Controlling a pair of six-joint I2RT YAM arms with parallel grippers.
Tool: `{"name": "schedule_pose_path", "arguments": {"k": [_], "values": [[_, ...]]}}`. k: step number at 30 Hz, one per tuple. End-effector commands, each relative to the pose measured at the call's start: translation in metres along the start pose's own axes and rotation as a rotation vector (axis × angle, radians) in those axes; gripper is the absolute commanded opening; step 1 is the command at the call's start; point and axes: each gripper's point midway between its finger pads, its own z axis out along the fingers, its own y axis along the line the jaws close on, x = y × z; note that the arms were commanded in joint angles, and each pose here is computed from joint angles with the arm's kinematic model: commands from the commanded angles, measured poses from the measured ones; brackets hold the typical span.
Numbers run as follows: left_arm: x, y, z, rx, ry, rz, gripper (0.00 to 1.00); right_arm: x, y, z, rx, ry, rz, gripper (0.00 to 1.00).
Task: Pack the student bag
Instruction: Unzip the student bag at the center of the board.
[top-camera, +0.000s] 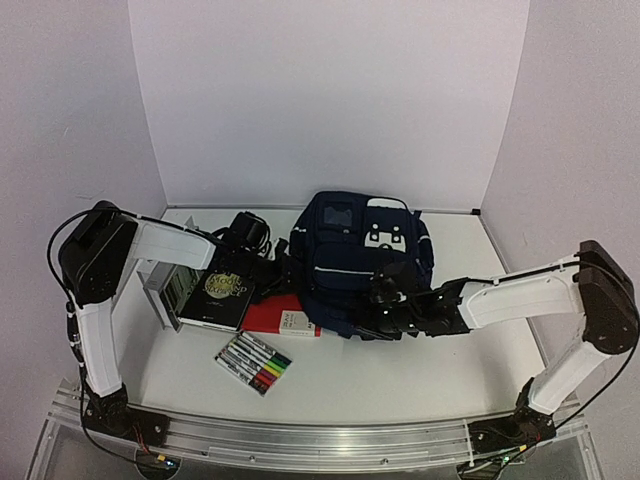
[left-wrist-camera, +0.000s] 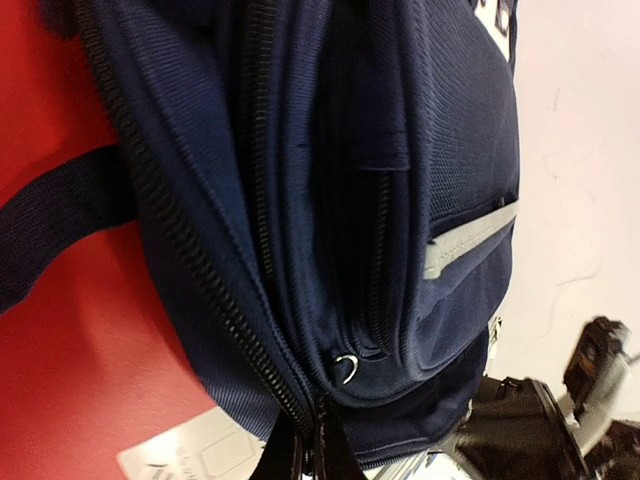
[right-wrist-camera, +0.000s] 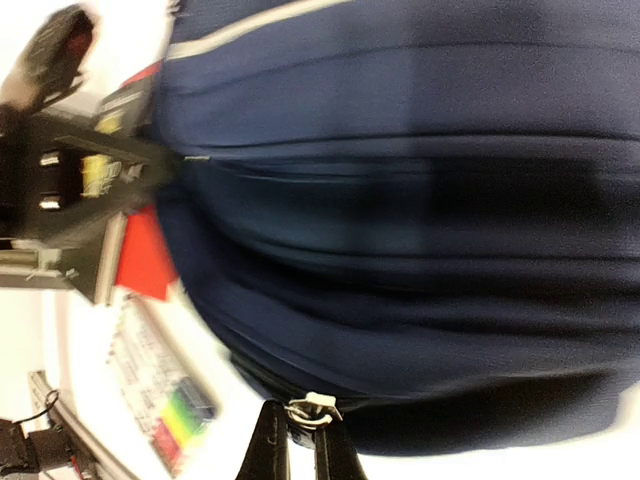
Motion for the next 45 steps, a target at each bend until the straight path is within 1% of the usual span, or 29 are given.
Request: {"name": "schedule_pose_path", "arguments": {"k": [1, 5, 8, 10, 14, 16, 17, 19, 21, 22, 23, 26, 30, 34, 37, 39, 43, 44, 45], "values": [[-0.057, -0.004, -0.03, 0.039, -0.138, 0.088, 0.0, 0.004, -0.048, -0.01, 0.104, 0.052, -0.007, 0.0], [-0.066, 0.0, -0.028, 0.056, -0.117, 0.147, 0.0, 0.002, -0.072, -0.002, 0.161, 0.068, -0.012, 0.0], [-0.08, 0.002, -0.03, 0.057, -0.115, 0.174, 0.0, -0.002, -0.076, 0.005, 0.167, 0.083, -0.024, 0.0], [-0.093, 0.002, -0.035, 0.06, -0.137, 0.197, 0.0, -0.01, -0.066, 0.007, 0.146, 0.078, -0.055, 0.0], [-0.123, 0.001, -0.046, 0.063, -0.191, 0.233, 0.01, -0.025, -0.029, 0.006, 0.038, 0.079, -0.142, 0.0], [-0.131, -0.004, -0.049, 0.056, -0.205, 0.246, 0.08, -0.029, -0.012, 0.003, -0.021, 0.081, -0.163, 0.0], [-0.131, -0.006, -0.052, 0.051, -0.21, 0.245, 0.16, -0.03, -0.005, 0.002, -0.047, 0.079, -0.166, 0.0], [-0.128, -0.007, -0.059, 0.044, -0.229, 0.231, 0.37, -0.029, 0.006, 0.0, -0.095, 0.077, -0.166, 0.0], [-0.117, 0.0, -0.064, 0.02, -0.244, 0.2, 0.52, -0.027, 0.014, 0.002, -0.128, 0.073, -0.158, 0.0], [-0.11, 0.005, -0.066, 0.006, -0.248, 0.172, 0.57, -0.025, 0.016, 0.004, -0.143, 0.075, -0.15, 0.0], [-0.102, 0.009, -0.067, 0.0, -0.246, 0.14, 0.61, -0.021, 0.019, 0.006, -0.158, 0.083, -0.14, 0.0], [-0.072, 0.006, -0.061, 0.019, -0.215, 0.084, 0.68, -0.013, 0.034, 0.012, -0.212, 0.094, -0.117, 0.0], [-0.032, -0.022, -0.035, 0.039, -0.143, 0.11, 0.71, -0.006, 0.057, 0.015, -0.258, 0.093, -0.128, 0.0], [-0.006, -0.03, -0.02, 0.038, -0.1, 0.093, 0.73, -0.001, 0.071, 0.018, -0.281, 0.083, -0.132, 0.0], [0.002, -0.031, -0.014, 0.037, -0.086, 0.076, 0.77, 0.002, 0.075, 0.02, -0.292, 0.08, -0.127, 0.0], [0.005, -0.029, -0.009, 0.037, -0.075, 0.061, 0.78, 0.002, 0.078, 0.021, -0.296, 0.075, -0.125, 0.0], [0.006, -0.028, 0.003, 0.041, -0.046, 0.031, 0.76, 0.002, 0.079, 0.023, -0.296, 0.071, -0.116, 0.0], [0.006, -0.027, 0.005, 0.039, -0.042, 0.03, 0.74, 0.001, 0.08, 0.022, -0.296, 0.068, -0.114, 0.0], [0.006, -0.027, 0.007, 0.038, -0.039, 0.031, 0.69, 0.0, 0.079, 0.021, -0.293, 0.062, -0.112, 0.0]]}}
